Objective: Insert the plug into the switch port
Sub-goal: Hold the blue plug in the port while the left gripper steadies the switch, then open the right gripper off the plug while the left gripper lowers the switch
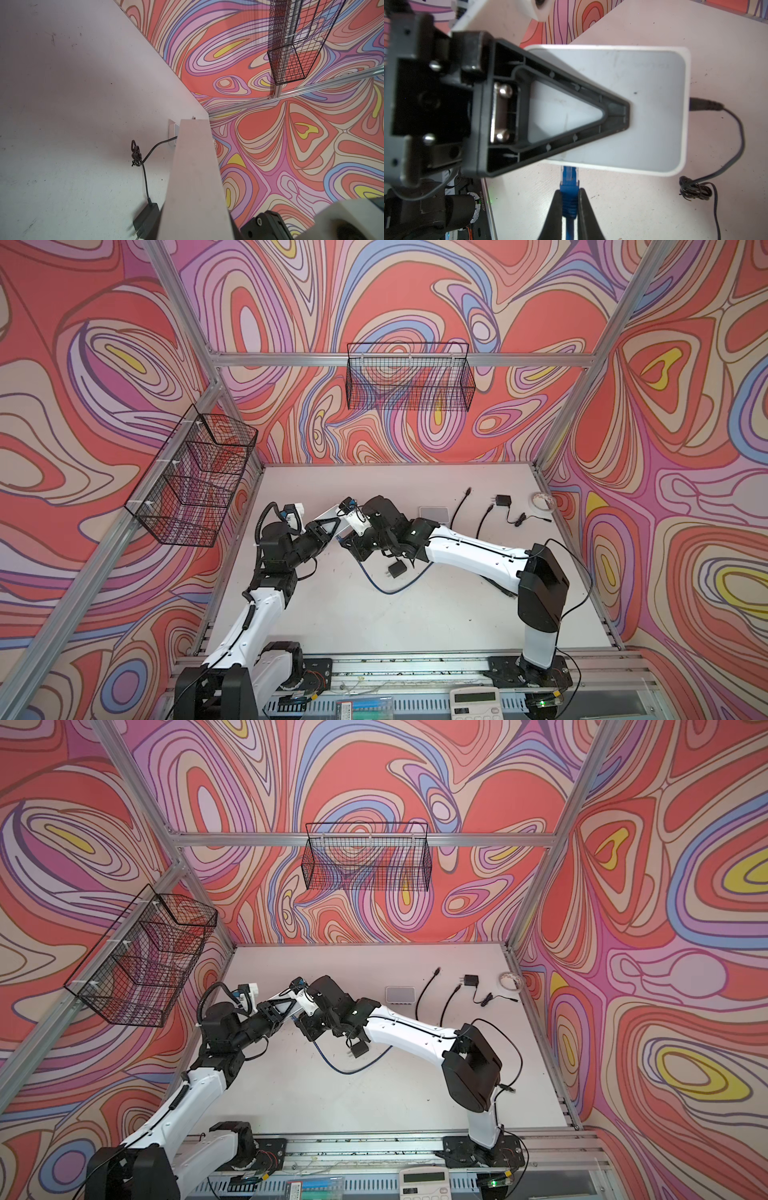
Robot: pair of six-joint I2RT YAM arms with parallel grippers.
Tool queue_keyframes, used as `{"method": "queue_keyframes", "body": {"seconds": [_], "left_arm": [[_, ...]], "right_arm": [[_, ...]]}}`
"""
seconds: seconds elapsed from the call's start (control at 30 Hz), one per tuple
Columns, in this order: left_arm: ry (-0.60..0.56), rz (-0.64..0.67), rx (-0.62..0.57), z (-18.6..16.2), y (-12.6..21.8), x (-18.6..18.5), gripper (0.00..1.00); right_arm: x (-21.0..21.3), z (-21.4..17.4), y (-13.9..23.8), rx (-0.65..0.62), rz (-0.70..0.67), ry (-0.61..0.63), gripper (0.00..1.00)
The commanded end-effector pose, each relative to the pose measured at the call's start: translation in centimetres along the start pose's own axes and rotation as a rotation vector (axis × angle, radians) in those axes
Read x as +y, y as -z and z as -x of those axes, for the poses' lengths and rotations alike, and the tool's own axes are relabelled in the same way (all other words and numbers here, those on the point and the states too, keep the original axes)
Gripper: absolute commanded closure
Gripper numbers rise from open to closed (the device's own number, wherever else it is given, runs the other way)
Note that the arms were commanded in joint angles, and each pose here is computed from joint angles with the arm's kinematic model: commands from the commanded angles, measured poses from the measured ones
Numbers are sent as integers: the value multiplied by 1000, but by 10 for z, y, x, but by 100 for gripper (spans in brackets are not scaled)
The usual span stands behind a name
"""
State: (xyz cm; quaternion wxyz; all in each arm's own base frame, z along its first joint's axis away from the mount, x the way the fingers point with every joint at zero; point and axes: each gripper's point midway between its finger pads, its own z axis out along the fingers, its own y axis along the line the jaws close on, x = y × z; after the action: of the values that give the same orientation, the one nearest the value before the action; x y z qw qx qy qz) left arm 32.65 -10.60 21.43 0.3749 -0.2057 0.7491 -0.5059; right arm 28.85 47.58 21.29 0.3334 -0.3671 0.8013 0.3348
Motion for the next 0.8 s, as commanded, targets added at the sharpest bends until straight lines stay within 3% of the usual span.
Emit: {"method": "queue_keyframes", "body": {"seconds": [0.0, 0.43, 0.77], "left_arm": [[96, -55, 337, -73, 5, 0, 100], [135, -10, 395, -93, 14, 14, 100], [134, 13, 455, -104, 20, 14, 100]], "right_arm": [[-16, 129, 48, -491, -79, 49, 100], [-25, 169, 68, -684, -113, 52, 100], [-34, 179, 62, -744, -151, 52, 100]]}}
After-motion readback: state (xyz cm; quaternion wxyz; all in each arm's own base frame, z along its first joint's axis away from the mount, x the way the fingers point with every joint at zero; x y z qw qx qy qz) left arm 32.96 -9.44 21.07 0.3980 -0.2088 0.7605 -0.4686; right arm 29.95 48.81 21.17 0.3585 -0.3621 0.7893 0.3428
